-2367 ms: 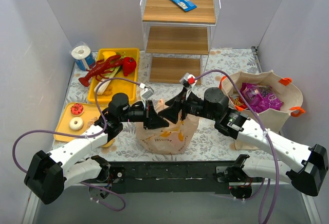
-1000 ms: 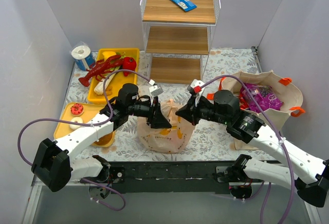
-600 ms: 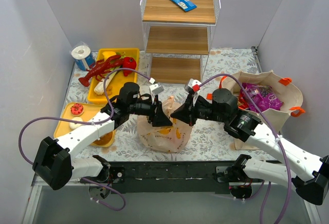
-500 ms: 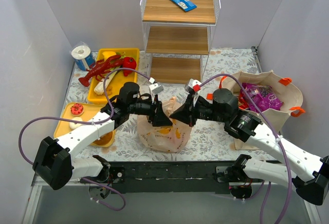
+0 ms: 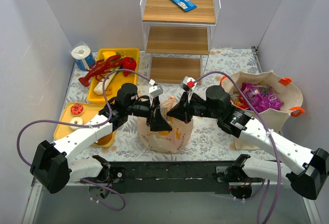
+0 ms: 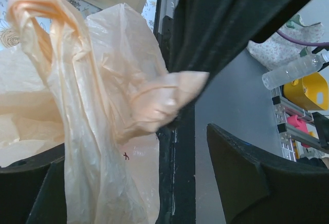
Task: Place the mixed food into the grocery bags and tie them
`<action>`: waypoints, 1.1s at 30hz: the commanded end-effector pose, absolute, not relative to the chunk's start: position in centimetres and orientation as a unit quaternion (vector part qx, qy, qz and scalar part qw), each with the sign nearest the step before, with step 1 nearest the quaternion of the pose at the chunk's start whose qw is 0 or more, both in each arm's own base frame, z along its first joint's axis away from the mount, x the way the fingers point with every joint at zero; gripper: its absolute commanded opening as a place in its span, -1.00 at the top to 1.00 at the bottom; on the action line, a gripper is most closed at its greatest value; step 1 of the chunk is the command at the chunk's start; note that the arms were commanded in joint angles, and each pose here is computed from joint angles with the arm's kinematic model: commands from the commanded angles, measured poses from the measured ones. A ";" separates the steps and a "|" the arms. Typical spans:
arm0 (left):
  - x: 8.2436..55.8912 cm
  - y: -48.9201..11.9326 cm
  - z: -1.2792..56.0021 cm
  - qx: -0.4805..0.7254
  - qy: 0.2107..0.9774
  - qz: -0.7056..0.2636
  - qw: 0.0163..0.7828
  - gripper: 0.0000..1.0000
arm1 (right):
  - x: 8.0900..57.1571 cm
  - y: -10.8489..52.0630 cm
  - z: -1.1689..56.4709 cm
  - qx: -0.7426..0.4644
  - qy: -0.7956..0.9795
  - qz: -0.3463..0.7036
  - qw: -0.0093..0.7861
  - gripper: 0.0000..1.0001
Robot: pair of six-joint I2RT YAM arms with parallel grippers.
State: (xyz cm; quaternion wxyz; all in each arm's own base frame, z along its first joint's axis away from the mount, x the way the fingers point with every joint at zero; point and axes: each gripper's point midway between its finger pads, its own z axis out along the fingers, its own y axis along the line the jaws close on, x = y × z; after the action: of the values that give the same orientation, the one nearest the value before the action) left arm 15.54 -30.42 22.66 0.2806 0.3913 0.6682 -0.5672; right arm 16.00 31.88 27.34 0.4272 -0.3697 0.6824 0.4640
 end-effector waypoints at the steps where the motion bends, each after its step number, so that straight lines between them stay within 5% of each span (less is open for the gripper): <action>1: 15.1 -30.5 24.0 0.405 0.644 -0.573 0.304 -0.48 | 16.3 32.5 30.2 -0.363 0.652 0.492 0.449 0.97; 13: 17.3 -31.5 23.6 0.368 0.672 -0.553 0.329 -0.33 | 15.1 33.5 29.8 -0.347 0.635 0.547 0.420 0.97; 23: 16.8 -31.5 23.7 0.360 0.663 -0.567 0.330 1.00 | 15.7 33.2 29.9 -0.329 0.647 0.536 0.430 0.95; 26: 16.8 -31.5 23.6 0.359 0.664 -0.568 0.327 1.00 | 15.8 33.0 30.5 -0.327 0.647 0.533 0.435 0.68; 33: 16.4 -31.2 22.9 0.365 0.668 -0.561 0.324 1.00 | 16.3 31.0 35.2 -0.314 0.632 0.513 0.488 -0.29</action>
State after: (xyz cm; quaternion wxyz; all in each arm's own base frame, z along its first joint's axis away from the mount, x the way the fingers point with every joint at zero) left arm 16.08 -31.44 22.39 0.2980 0.3605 0.6751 -0.5704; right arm 17.31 32.02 28.29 0.4322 -0.3082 0.6891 0.4933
